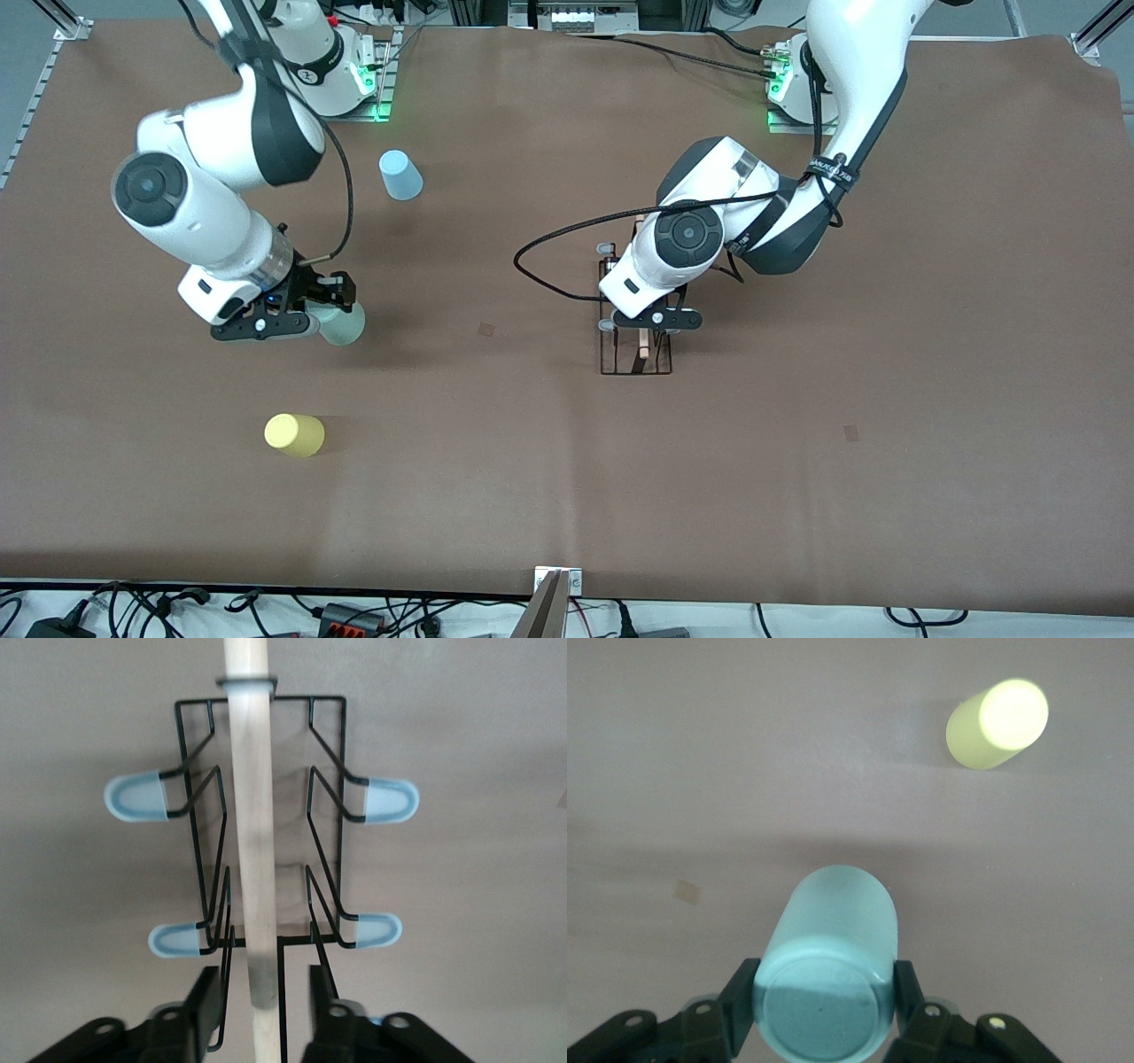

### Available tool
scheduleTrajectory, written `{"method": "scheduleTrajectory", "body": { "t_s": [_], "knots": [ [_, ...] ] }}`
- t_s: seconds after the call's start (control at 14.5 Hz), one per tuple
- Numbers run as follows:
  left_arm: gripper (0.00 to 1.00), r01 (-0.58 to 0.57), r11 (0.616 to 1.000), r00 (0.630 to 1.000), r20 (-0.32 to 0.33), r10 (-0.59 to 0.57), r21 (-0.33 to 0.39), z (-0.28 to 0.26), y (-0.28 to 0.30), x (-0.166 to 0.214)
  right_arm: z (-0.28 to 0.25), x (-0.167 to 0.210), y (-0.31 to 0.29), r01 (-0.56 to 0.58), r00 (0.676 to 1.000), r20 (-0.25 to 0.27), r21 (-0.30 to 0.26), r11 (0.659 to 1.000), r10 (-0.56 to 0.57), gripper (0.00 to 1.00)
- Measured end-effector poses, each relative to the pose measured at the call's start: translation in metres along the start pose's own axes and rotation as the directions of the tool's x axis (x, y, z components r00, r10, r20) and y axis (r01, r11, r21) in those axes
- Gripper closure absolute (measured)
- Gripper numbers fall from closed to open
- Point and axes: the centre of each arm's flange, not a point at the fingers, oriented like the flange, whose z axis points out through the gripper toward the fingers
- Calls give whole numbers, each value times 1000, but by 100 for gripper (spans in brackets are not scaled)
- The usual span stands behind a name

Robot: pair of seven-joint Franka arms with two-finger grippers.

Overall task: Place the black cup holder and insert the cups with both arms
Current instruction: 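Lift the teal cup with the right gripper while the left gripper releases the rack, then carry the teal cup over the rack while the left gripper withdraws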

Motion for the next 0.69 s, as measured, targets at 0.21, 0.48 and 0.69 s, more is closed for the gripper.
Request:
{"method": "scheduleTrajectory", "body": {
  "t_s": [0.21,0.48,0.69],
  "knots": [
    [15,34,999,996,-81,-37,-39,-54,-23,7,-37,1,-37,-90,996,-17,17,996,91,35],
    [0,88,996,985,-151,-83,26,-133,-95,1,-36,-11,-131,-228,973,-17,38,973,229,35],
    [0,21,978,985,-173,16,207,-156,-129,-10,-18,-26,-214,-294,955,-6,50,954,295,35]
  ]
}}
